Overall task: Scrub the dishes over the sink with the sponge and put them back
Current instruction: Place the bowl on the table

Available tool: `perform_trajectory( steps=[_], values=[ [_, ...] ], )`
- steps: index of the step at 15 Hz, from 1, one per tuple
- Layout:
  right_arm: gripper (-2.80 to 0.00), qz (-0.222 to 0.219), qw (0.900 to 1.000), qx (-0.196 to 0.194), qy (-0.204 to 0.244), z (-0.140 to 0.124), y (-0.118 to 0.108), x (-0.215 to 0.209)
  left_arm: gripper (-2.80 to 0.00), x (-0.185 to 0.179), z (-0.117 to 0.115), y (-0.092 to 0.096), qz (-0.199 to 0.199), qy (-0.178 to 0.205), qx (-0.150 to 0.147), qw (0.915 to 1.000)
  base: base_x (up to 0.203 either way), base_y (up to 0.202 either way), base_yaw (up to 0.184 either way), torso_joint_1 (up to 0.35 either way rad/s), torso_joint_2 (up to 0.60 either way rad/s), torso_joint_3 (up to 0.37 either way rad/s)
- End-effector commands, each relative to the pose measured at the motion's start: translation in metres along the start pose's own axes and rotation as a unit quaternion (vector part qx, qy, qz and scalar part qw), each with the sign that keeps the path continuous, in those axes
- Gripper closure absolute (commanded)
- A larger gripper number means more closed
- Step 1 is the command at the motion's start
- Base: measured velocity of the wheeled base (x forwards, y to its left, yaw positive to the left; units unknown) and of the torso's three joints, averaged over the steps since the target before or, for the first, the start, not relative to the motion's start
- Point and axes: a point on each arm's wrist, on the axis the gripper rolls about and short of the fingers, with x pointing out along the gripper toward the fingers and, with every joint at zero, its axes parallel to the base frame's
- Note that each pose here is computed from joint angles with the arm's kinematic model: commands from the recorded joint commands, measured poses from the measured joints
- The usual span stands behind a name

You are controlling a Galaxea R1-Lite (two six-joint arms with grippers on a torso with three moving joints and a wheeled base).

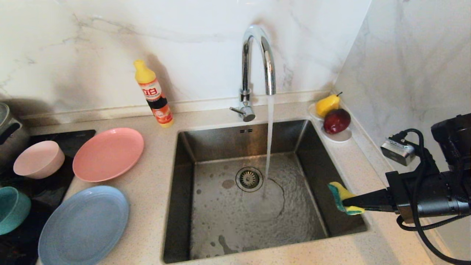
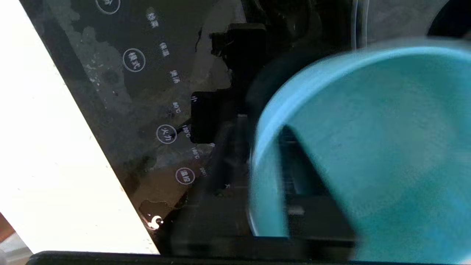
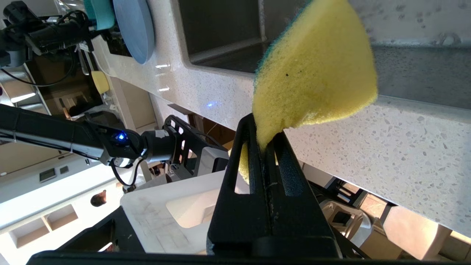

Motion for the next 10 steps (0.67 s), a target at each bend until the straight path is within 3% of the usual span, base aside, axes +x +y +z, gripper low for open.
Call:
perform_trajectory(
  steps=[1, 5, 7, 8, 9, 10],
  values=[
    [0.00, 0.003, 1.000, 0.000, 0.000, 0.000, 0.001, 0.000, -2.80, -0.007, 0.001, -0.002, -0.010, -0.006, -0.001, 0.9999, 0.000, 0.000, 0.000, 0.000, 0.00, 0.000],
    [0.00, 0.002, 1.000, 0.000, 0.000, -0.001, 0.001, -0.001, -2.80, -0.033, 0.005, -0.006, -0.046, -0.023, 0.001, 0.9987, 0.000, 0.000, 0.000, 0.000, 0.00, 0.000],
    [0.00, 0.001, 1.000, 0.001, 0.000, -0.001, 0.001, -0.001, -2.80, -0.066, 0.008, -0.013, -0.075, -0.049, 0.006, 0.9959, 0.000, 0.000, 0.000, 0.000, 0.00, 0.000],
    [0.00, 0.002, 1.000, 0.000, -0.001, -0.001, 0.001, -0.001, -2.42, -0.087, 0.011, -0.017, -0.095, -0.061, 0.010, 0.9936, 0.000, 0.000, 0.000, 0.000, 0.00, 0.000],
    [0.00, 0.002, 1.000, 0.001, -0.001, 0.000, 0.001, -0.002, 0.00, -0.109, 0.014, -0.023, -0.113, -0.066, 0.015, 0.9913, 0.000, 0.000, 0.000, 0.000, 0.00, 0.000],
    [0.00, 0.002, 1.000, -0.001, -0.002, -0.001, 0.002, -0.002, 0.00, -0.128, 0.015, -0.029, -0.131, -0.066, 0.023, 0.9889, 0.000, 0.000, 0.000, 0.000, 0.00, 0.000]
  ],
)
